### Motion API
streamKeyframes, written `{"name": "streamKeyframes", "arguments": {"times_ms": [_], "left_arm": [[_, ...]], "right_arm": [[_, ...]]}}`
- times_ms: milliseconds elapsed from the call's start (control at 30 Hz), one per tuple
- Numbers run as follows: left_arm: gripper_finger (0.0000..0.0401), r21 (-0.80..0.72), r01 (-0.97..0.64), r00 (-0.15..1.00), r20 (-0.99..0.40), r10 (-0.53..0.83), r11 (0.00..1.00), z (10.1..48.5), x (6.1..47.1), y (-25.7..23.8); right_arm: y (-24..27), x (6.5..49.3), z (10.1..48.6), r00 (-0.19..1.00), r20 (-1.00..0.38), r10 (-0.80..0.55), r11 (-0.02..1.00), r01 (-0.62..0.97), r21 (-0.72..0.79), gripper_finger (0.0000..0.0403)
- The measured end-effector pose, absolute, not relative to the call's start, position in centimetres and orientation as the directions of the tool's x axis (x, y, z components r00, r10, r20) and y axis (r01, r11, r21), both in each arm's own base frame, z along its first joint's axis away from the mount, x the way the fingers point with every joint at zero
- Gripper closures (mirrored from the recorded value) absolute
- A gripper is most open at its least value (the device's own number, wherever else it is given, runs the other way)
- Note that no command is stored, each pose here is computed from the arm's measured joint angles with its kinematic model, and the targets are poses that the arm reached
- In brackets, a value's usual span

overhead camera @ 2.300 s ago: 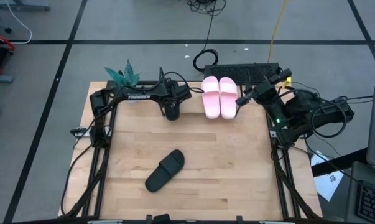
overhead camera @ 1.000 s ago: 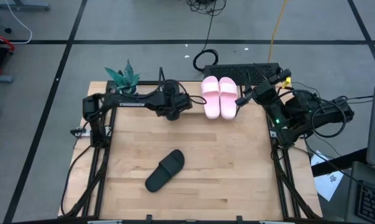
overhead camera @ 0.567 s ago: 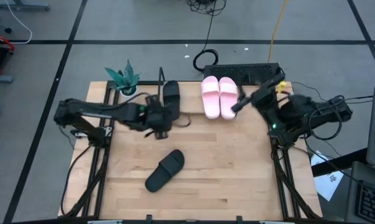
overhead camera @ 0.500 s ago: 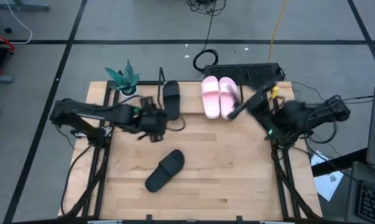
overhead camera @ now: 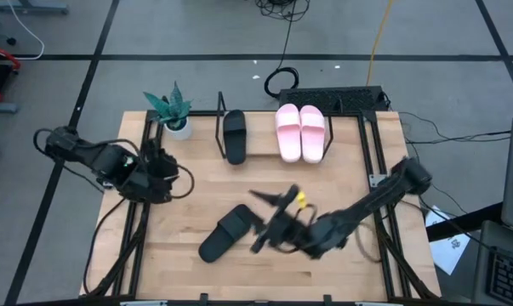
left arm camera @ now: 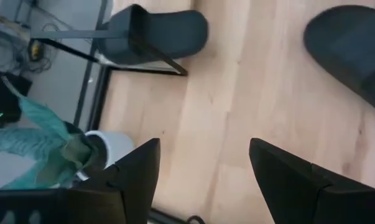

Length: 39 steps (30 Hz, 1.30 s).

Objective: Pick and place slides into the shelf
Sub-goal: Put the black slipper on the shelf

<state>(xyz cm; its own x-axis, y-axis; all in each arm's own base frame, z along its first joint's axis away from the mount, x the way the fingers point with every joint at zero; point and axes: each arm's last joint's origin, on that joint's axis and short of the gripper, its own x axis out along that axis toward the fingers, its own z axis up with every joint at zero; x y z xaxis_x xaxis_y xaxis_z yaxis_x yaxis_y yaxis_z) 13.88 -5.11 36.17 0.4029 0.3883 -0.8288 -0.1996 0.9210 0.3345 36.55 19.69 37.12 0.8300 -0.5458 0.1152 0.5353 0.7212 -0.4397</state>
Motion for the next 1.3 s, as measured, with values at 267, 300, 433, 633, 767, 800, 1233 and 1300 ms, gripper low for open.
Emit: {"name": "streamKeyframes", "arguments": {"times_ms": [267,300,433,633,767,800,1233,1300], "left_arm": [[0.0151,0.322,-0.132,0.436,-0.830,0.346,0.938,35.1,11.3,-4.9],[0.0151,0.329,-0.113,0.437,-0.831,0.344,0.938,35.0,11.1,-4.8],[0.0151,0.355,-0.081,0.445,-0.823,0.353,0.931,34.7,10.7,-4.6],[0.0151,0.383,-0.052,0.454,-0.813,0.364,0.922,34.7,10.5,-4.5],[0.0151,0.393,-0.034,0.454,-0.813,0.365,0.919,34.7,10.5,-4.4],[0.0151,0.393,-0.034,0.454,-0.813,0.364,0.919,34.7,10.5,-4.5],[0.0151,0.237,0.202,0.488,-0.866,0.113,0.950,34.0,12.8,-8.6],[0.0151,0.237,0.260,0.507,-0.859,0.077,0.936,33.6,13.6,-10.1]], "right_arm": [[23.0,42.5,36.6,0.829,0.096,-0.551,0.765,0.548,-0.337,0.0213],[23.3,43.1,36.3,0.830,0.086,-0.551,0.770,0.545,-0.330,0.0213],[23.7,45.1,34.5,0.830,0.047,-0.555,0.790,0.545,-0.280,0.0213],[22.6,46.7,31.5,0.834,-0.052,-0.549,0.820,0.526,-0.226,0.0213],[21.3,47.3,29.7,0.876,-0.196,-0.440,0.898,0.433,-0.083,0.0213],[20.9,47.4,29.3,0.883,-0.239,-0.404,0.913,0.406,-0.041,0.0213],[20.8,44.4,33.5,0.680,-0.079,-0.729,0.668,0.682,-0.298,0.0213],[20.2,43.8,34.5,0.568,-0.033,-0.823,0.535,0.754,-0.381,0.0213]]}}
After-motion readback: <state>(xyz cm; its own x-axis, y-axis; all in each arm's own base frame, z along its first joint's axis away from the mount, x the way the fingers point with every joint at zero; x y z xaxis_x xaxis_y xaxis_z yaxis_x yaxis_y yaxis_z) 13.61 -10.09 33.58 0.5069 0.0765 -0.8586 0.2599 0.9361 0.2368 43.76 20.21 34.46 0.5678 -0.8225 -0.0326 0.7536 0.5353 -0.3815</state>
